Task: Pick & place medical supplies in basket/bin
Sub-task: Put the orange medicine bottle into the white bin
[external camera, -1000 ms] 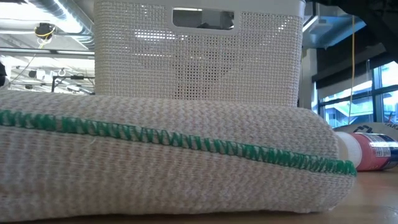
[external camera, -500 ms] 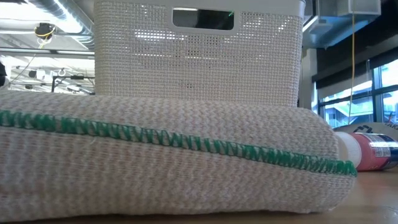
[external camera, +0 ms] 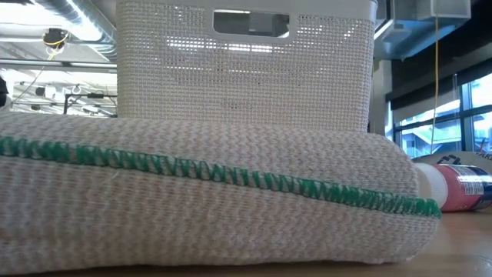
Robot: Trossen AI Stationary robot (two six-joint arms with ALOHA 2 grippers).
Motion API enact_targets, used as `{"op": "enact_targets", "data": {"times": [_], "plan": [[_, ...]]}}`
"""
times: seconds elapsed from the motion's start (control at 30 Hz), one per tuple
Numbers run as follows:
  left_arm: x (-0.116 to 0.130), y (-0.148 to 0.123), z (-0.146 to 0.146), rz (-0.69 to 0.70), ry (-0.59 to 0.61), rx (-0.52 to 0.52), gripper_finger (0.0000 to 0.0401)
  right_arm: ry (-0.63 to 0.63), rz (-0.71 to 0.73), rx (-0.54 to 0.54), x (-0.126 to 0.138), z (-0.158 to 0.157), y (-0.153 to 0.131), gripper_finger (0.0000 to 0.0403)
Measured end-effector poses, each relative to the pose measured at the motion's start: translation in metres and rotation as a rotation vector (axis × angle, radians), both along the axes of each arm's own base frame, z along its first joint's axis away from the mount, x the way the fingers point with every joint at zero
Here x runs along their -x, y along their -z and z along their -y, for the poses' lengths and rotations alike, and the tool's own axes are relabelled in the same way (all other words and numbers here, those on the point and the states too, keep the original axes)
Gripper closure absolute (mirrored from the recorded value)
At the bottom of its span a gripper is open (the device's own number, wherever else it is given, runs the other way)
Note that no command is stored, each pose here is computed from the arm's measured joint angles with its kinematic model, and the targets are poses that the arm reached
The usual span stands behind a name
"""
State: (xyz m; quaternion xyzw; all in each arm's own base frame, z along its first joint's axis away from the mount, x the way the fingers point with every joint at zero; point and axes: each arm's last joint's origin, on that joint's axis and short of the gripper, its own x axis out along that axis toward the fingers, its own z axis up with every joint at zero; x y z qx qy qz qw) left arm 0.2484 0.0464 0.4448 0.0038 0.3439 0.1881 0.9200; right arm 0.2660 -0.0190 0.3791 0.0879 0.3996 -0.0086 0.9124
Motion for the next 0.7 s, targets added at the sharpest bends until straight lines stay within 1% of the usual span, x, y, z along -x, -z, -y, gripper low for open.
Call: {"op": "enact_targets", "data": {"times": [0.1,0.23,0.33,0.43,0.53,0.6,0.7], "plan": [[0.0,0.0,0.0,-0.009,0.016,-0.018,0.0166,0.049,-0.157,-0.049,0.014,-0.019,0.007,0.0108],[0.0,0.0,0.0,-0.017,0.031,-0.035,0.0166,0.054,-0.317,-0.079,0.023,-0.049,0.021,0.0108],[0.0,0.0,0.0,-0.021,0.038,-0.043,0.0166,0.052,-0.371,-0.107,0.027,-0.069,0.031,0.0108],[0.0,0.0,0.0,-0.021,0.038,-0.043,0.0166,0.086,-0.412,-0.152,0.033,-0.089,0.038,0.0109],[0.0,0.0,0.0,-0.021,0.039,-0.043,0.0166,0.096,-0.44,-0.197,0.04,-0.11,0.042,0.0118],[0.0,0.0,0.0,-0.021,0.039,-0.043,0.0166,0.051,-0.456,-0.187,0.043,-0.125,0.047,0.0127],[0.0,0.0,0.0,-0.015,0.026,-0.034,0.0166,-0.079,-0.479,-0.096,0.048,-0.148,0.056,0.0143]]}}
